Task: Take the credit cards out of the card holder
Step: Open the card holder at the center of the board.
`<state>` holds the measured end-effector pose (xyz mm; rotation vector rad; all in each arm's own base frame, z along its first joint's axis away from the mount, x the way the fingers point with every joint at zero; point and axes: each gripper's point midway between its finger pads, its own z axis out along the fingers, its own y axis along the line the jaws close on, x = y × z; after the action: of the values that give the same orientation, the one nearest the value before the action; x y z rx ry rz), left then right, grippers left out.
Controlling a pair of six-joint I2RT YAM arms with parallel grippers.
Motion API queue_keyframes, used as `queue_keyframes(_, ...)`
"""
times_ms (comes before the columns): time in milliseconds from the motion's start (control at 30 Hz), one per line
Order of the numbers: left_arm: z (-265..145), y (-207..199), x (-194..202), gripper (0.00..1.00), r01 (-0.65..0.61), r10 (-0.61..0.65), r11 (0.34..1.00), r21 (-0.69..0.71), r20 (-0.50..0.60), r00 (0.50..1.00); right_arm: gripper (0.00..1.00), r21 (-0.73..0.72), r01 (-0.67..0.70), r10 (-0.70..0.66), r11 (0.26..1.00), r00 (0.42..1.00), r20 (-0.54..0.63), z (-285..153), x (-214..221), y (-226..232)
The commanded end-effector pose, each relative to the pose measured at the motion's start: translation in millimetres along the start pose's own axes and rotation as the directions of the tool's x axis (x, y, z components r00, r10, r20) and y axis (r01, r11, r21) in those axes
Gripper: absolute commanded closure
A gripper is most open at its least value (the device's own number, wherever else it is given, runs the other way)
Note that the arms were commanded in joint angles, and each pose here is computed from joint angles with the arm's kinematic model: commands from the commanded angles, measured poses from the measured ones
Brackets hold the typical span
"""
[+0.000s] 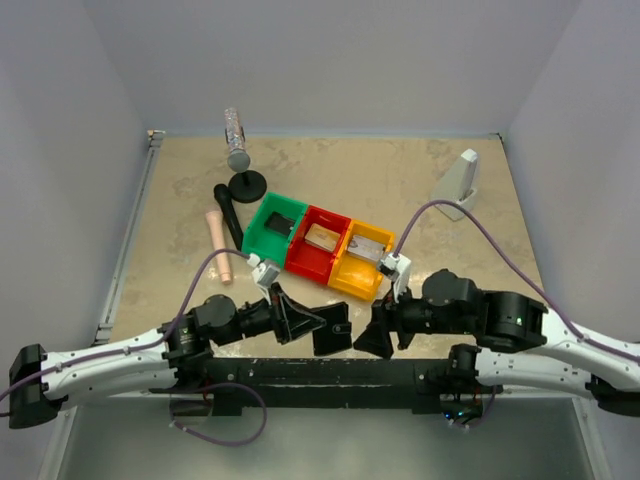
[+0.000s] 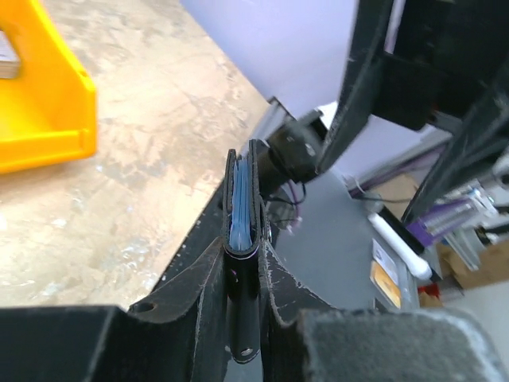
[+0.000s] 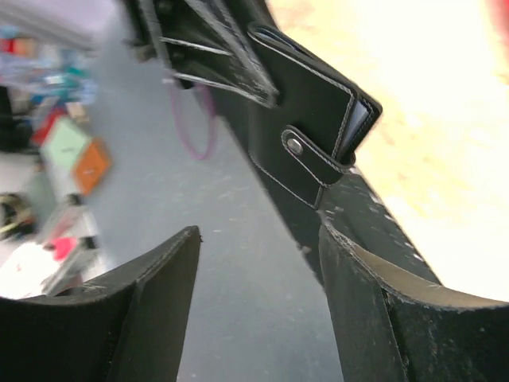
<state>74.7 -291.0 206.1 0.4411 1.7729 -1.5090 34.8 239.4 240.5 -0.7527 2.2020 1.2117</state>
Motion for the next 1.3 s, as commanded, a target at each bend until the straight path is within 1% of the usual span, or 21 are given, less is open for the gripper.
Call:
queue_keyframes(0, 5, 9, -30, 1.0, -0.015, 0.021, 0.983, -0.183, 0.03, 0.999, 0.35, 0.349, 0.062, -0.079, 0.935, 0.996, 0.033, -6, -29, -35)
queue_keyframes(67, 2, 23, -36, 1.0, 0.007, 0.005, 0.953, -0.304, 0.037, 0.999, 0.35, 0.477, 0.077, -0.103, 0.876, 0.994, 0.028, -5, -40, -43)
queue_keyframes(167, -8, 42, -46, 1.0, 0.058, -0.034, 0.877, -0.477, 0.06, 0.998, 0.35, 0.619, 0.068, -0.126, 0.782, 0.991, 0.049, -6, -59, -50)
queue_keyframes(267, -17, 50, -54, 1.0, 0.1, -0.068, 0.81, -0.578, 0.077, 0.995, 0.35, 0.662, 0.061, -0.155, 0.747, 0.984, 0.084, -1, -75, -45)
queue_keyframes(367, -22, 46, -65, 1.0, 0.14, -0.09, 0.777, -0.614, 0.111, 0.99, 0.36, 0.672, 0.061, -0.164, 0.738, 0.982, 0.091, 11, -85, -38)
queue_keyframes(533, -25, 42, -75, 1.0, 0.234, -0.146, 0.747, -0.622, 0.189, 0.971, 0.37, 0.655, 0.073, -0.178, 0.752, 0.979, 0.096, 32, -94, -28)
queue_keyframes(633, -21, 34, -79, 1.0, 0.276, -0.183, 0.757, -0.592, 0.214, 0.96, 0.38, 0.625, 0.074, -0.178, 0.777, 0.979, 0.104, 46, -96, -20)
queue_keyframes(700, -17, 28, -80, 1.0, 0.289, -0.201, 0.77, -0.569, 0.213, 0.956, 0.38, 0.602, 0.08, -0.172, 0.794, 0.98, 0.097, 57, -95, -14)
queue_keyframes(900, -14, 14, -84, 1.0, 0.31, -0.235, 0.796, -0.52, 0.206, 0.95, 0.38, 0.579, 0.105, -0.168, 0.808, 0.984, 0.056, 73, -91, -8)
queue_keyframes(1267, -12, 2, -80, 1.0, 0.372, -0.311, 0.808, -0.457, 0.205, 0.928, 0.45, 0.599, 0.115, -0.152, 0.792, 0.988, 0.01, 84, -83, -14)
